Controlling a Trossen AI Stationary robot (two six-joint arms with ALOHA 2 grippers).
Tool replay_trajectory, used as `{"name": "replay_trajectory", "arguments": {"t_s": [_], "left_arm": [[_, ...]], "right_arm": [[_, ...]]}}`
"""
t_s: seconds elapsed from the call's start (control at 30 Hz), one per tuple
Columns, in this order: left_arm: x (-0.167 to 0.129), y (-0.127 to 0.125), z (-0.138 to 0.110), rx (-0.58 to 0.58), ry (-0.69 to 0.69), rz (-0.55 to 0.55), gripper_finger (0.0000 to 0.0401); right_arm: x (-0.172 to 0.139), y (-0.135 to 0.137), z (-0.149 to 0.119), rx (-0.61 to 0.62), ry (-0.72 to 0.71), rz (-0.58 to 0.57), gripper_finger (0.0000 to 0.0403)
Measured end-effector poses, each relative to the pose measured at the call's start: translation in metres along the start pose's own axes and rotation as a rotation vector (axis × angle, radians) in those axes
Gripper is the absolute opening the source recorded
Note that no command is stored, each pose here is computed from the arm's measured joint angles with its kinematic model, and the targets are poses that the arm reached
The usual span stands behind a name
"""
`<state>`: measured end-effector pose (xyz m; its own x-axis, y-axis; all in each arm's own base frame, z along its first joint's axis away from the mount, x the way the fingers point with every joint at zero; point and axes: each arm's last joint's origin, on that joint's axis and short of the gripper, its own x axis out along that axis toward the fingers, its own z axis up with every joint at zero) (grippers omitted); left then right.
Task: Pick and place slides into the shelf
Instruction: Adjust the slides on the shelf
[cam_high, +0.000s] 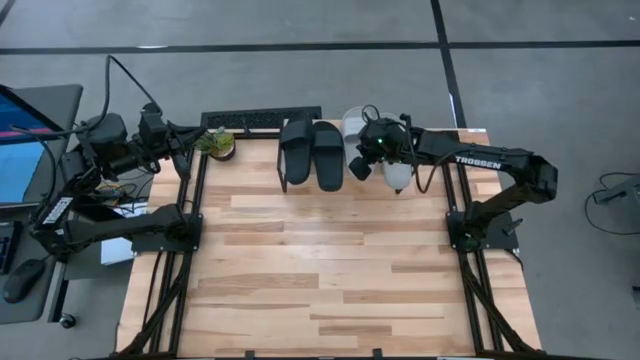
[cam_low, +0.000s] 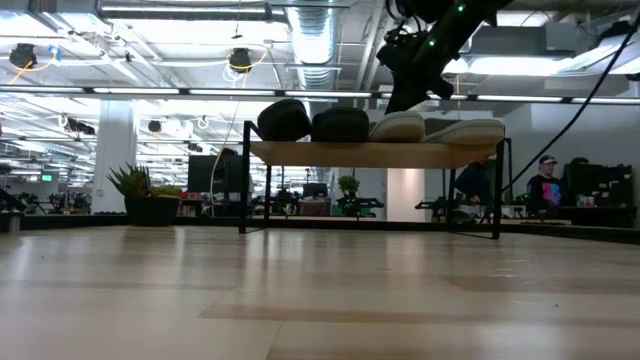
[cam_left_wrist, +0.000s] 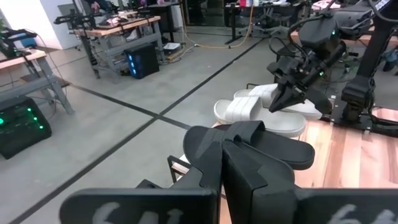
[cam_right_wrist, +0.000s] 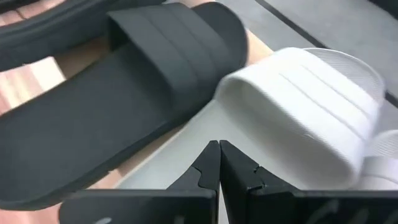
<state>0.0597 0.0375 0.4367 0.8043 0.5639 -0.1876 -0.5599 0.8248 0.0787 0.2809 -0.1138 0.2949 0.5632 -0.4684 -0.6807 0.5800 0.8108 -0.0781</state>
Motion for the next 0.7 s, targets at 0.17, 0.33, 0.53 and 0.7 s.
{"name": "replay_trajectory", "arguments": {"t_s": [0.17,0.33,0.53,0.7], "left_arm": [[0.0,0.0,-0.001,0.001,0.009,-0.001,0.0],[0.0,0.0,-0.001,0.001,0.011,-0.001,0.0],[0.0,0.0,-0.001,0.0,0.015,-0.002,0.0],[0.0,0.0,-0.002,0.001,0.02,-0.002,0.0]], "right_arm": [[0.0,-0.002,0.0,-0.002,-0.005,-0.08,0.0],[0.0,-0.004,-0.001,-0.004,-0.007,-0.147,0.0],[-0.001,-0.006,-0.006,0.006,0.039,-0.199,0.0],[-0.002,-0.007,-0.012,0.009,0.086,-0.277,0.0]]}}
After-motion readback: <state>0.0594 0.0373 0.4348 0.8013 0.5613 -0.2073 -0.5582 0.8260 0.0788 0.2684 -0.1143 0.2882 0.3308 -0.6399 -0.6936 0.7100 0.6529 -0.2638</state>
